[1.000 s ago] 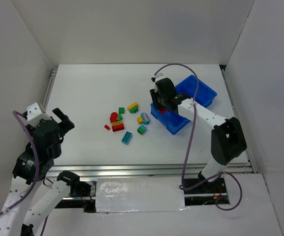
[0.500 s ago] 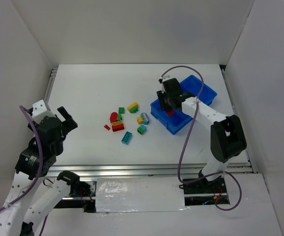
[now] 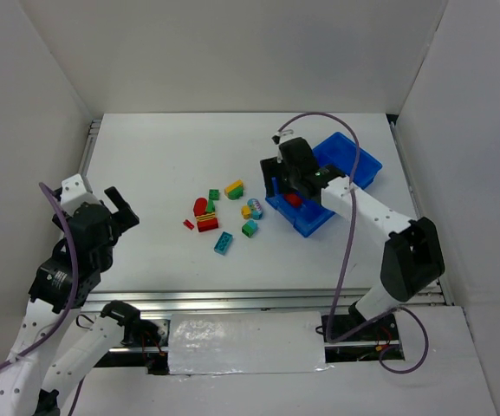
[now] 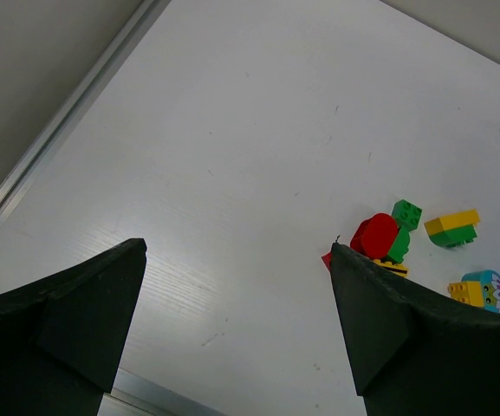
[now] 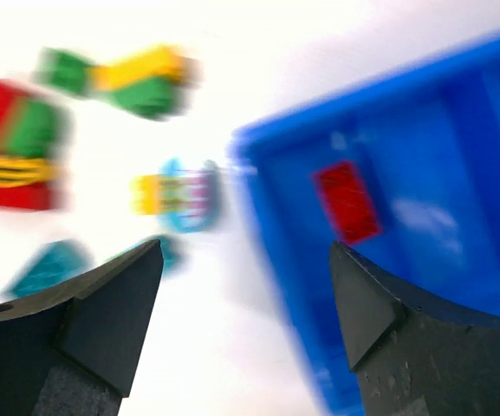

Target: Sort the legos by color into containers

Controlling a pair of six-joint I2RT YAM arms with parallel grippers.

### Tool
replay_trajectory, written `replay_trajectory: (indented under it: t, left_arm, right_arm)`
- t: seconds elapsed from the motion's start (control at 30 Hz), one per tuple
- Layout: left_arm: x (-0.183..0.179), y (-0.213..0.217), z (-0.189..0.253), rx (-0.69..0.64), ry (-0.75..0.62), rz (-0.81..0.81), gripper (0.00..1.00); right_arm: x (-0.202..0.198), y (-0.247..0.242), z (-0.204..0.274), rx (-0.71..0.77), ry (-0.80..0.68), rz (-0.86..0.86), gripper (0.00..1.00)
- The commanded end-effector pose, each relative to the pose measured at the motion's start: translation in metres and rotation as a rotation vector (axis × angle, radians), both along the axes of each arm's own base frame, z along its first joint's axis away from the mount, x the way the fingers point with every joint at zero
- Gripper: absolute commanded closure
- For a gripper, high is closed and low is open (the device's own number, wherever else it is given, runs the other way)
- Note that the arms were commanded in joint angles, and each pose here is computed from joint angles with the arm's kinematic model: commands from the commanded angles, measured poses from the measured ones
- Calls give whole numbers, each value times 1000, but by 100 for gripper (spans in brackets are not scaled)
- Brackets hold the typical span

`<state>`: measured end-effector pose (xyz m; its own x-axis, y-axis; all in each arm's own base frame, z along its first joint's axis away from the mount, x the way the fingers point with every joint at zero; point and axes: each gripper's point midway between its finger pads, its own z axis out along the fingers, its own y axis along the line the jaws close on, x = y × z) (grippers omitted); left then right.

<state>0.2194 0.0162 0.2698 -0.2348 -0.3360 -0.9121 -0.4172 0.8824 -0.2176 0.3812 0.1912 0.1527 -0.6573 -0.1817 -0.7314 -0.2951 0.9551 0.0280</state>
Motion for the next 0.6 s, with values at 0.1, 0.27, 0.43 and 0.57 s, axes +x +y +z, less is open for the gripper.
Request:
replay_trajectory:
  t: [0.1, 0.27, 0.43, 0.57]
  left_arm:
    - [5, 0, 6, 5, -26, 6, 1]
    - [6, -1, 5, 6, -22, 4, 1]
    - [7, -2, 3, 8, -14, -4, 1]
    - [6, -3, 4, 6, -18, -7, 0]
  right_arm:
    - [-31, 98, 72, 284, -73, 5, 15]
    - [-57, 173, 45, 272, 0, -2, 0]
    - [-55, 216, 4, 152, 79, -18, 0]
    - [-49, 236, -14, 128, 102, -8, 0]
